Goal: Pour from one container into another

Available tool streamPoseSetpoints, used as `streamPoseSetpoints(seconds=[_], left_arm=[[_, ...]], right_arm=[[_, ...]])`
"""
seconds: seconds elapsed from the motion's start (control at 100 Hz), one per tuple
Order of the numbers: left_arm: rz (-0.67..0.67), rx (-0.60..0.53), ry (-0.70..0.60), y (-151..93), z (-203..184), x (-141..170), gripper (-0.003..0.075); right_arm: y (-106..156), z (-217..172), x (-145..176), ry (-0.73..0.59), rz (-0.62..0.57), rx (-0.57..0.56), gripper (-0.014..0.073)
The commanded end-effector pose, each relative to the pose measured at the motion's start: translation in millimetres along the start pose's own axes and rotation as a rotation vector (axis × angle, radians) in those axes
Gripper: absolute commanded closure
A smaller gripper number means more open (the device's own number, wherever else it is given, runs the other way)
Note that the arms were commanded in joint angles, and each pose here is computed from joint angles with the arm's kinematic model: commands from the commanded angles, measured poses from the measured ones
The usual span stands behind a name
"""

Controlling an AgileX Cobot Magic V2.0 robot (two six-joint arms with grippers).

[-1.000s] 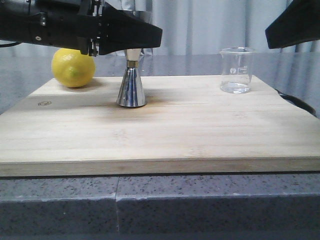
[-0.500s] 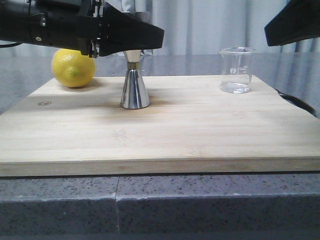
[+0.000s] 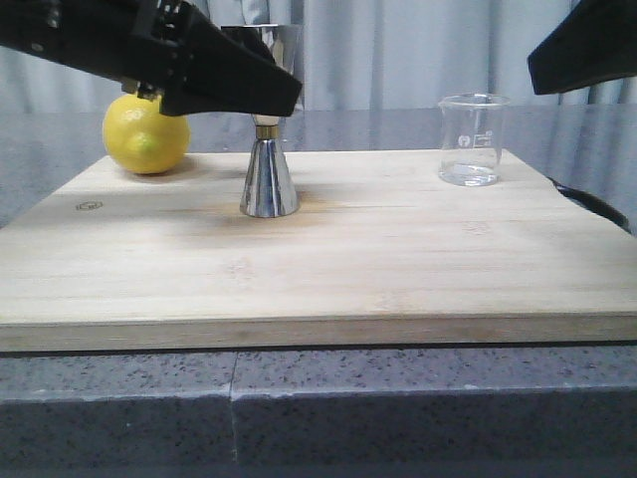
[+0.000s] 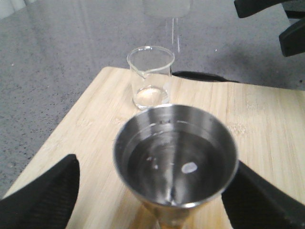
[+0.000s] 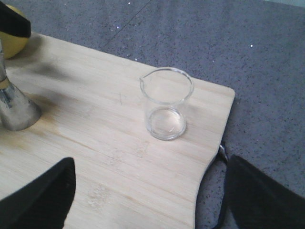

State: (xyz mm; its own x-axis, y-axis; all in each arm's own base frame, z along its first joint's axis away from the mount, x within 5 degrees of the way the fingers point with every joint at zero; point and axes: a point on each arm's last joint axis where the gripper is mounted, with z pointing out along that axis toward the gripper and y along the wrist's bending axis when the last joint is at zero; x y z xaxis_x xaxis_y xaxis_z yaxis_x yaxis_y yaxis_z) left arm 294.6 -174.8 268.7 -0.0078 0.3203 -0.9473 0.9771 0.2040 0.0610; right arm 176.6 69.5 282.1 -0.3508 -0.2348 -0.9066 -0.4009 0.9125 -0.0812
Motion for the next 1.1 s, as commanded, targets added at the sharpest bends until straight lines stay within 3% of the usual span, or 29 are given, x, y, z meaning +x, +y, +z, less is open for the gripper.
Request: streamPoseSetpoints(seconds=[0.0, 0.23, 0.39, 0.57, 0.89, 1.09], left_arm=[[0.023, -0.014, -0.048, -10.0, -17.5, -32.8, 0.0151], [-0.026, 0.001, -0.021, -26.5, -34.3, -50.5, 0.0151], [-0.003, -0.047, 0.086, -33.3, -46.1, -53.0, 0.0151], [-0.018, -0.109, 0.238, -40.0, -63.9, -60.3, 0.0151], [-0.197, -0.363, 0.486, -60.2, -120.6, -93.0, 0.0155], [-0.327, -0.556, 0.472, -82.5, -154.8, -107.9, 0.0155]], right_arm=[[-1.9, -7.8, -22.7, -0.078, -0.009, 0.007, 0.0040], [-3.3, -20.5, -42.0, 0.069, -0.010, -0.011, 0.0040], [-4.8, -33.2, -57.4, 0.145, -0.010, -0.019, 0.0040], [-5.6, -41.3, -66.7, 0.136, -0.010, -0.018, 0.0040], [-5.2, -61.6, -64.0, 0.140, -0.009, -0.020, 0.0040], [-6.1, -77.5, -64.5, 0.103, 0.022, -0.005, 0.0040]])
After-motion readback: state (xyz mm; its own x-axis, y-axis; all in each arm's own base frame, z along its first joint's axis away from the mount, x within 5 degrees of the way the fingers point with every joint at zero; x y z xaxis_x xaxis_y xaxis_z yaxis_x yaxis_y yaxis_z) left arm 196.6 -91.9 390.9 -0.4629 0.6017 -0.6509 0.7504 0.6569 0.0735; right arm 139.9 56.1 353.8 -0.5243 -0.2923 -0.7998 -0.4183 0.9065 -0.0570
